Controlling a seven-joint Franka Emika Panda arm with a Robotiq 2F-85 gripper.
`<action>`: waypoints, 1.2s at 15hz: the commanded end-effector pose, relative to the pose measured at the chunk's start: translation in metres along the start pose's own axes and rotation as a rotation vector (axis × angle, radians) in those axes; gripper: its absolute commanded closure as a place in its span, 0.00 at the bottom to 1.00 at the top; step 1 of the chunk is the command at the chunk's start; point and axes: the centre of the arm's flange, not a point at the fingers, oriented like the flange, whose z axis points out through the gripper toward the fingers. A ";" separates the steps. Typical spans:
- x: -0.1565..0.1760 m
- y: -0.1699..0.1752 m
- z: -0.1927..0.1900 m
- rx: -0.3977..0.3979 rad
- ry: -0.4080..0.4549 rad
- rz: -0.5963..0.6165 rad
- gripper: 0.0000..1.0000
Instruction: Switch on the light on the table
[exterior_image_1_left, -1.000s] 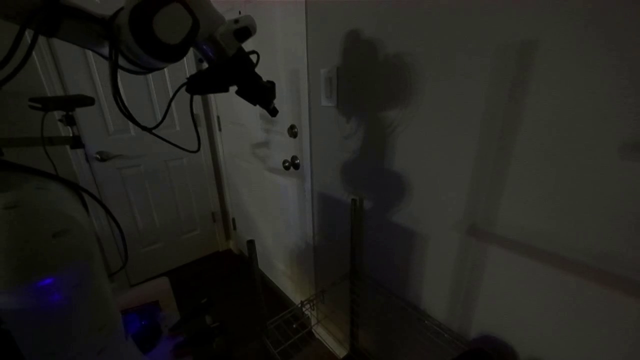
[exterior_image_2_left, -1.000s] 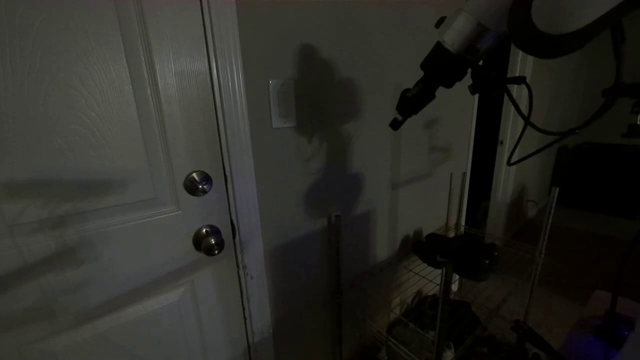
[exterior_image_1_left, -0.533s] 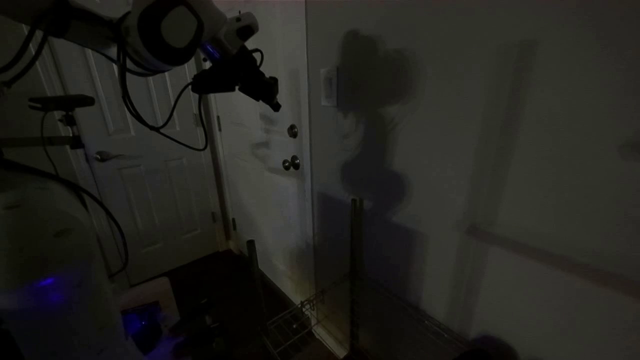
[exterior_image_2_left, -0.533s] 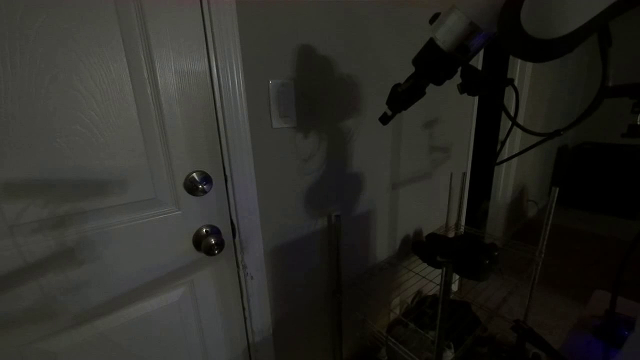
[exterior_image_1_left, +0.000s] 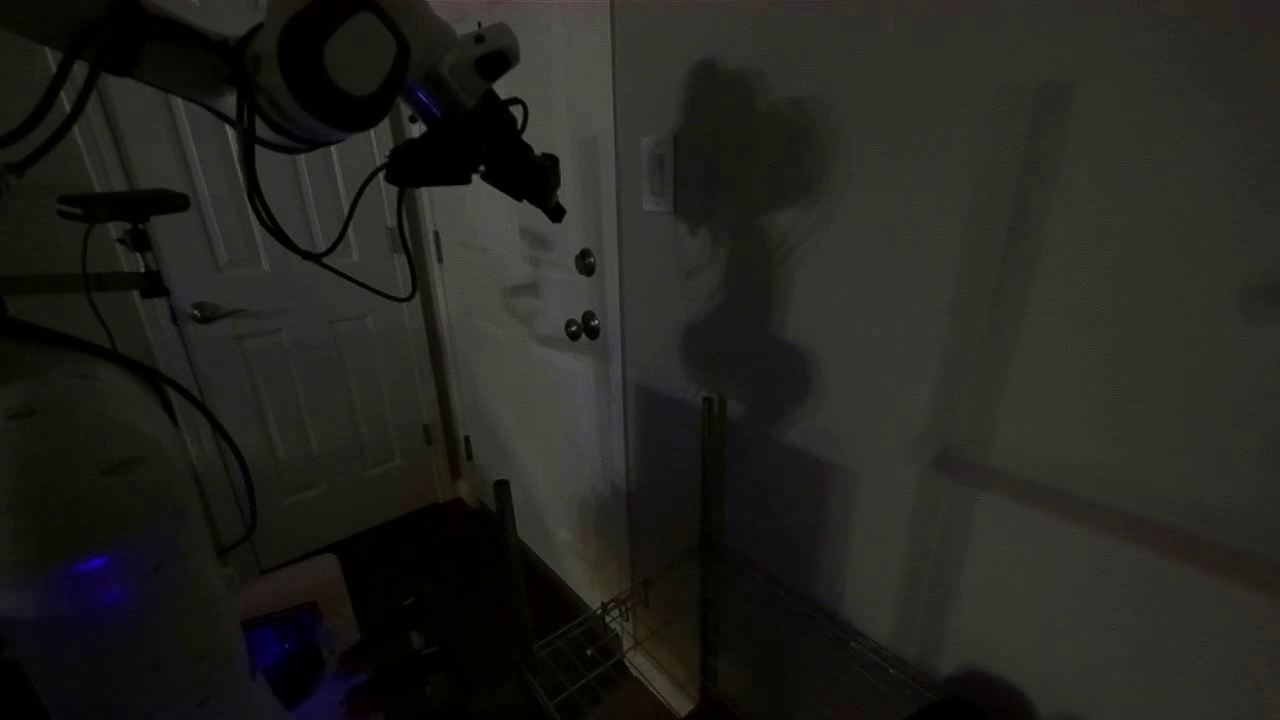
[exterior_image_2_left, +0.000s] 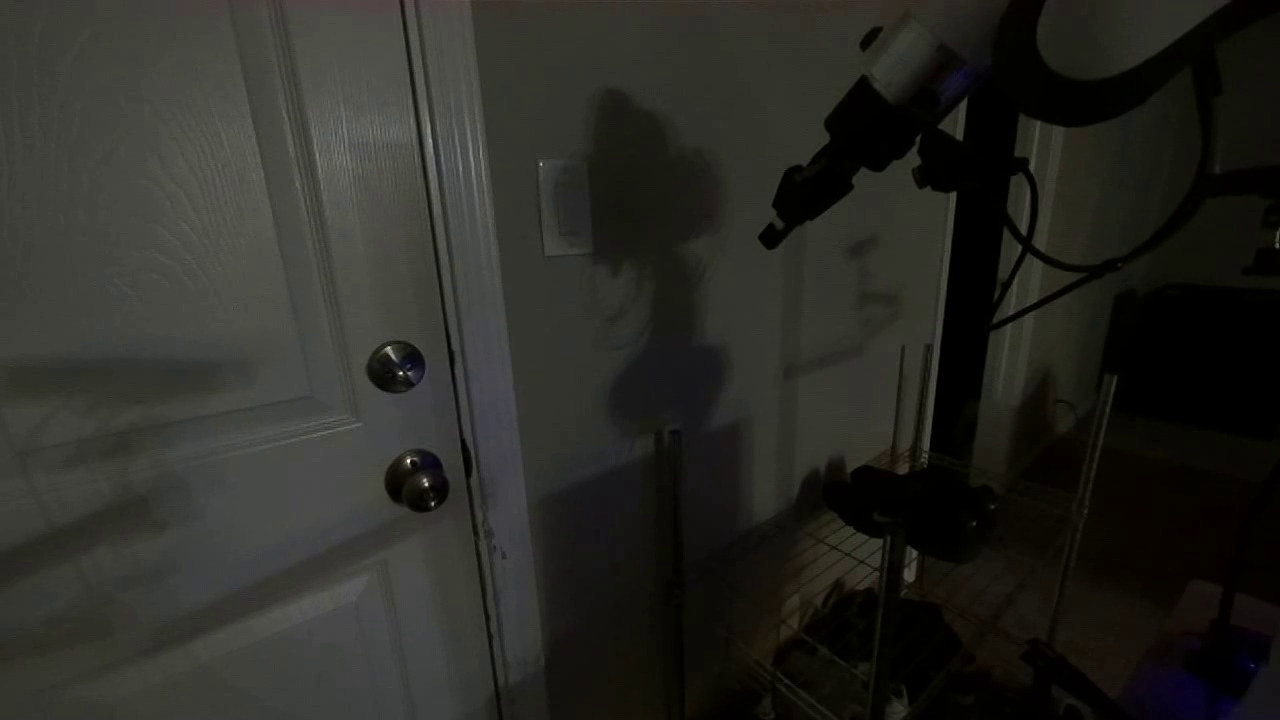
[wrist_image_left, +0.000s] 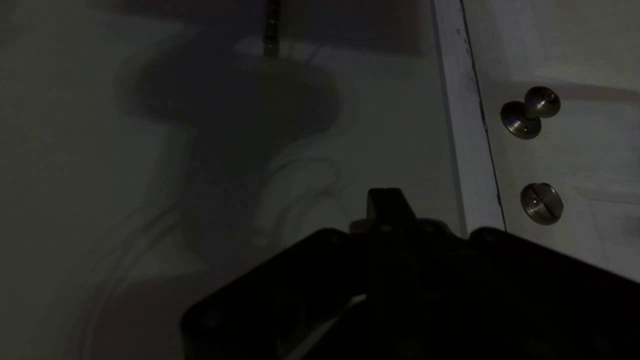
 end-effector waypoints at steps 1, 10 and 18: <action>0.009 -0.021 0.014 0.022 0.030 0.074 1.00; 0.045 -0.075 0.045 0.029 0.126 0.127 1.00; 0.103 -0.079 0.072 0.011 0.175 0.161 1.00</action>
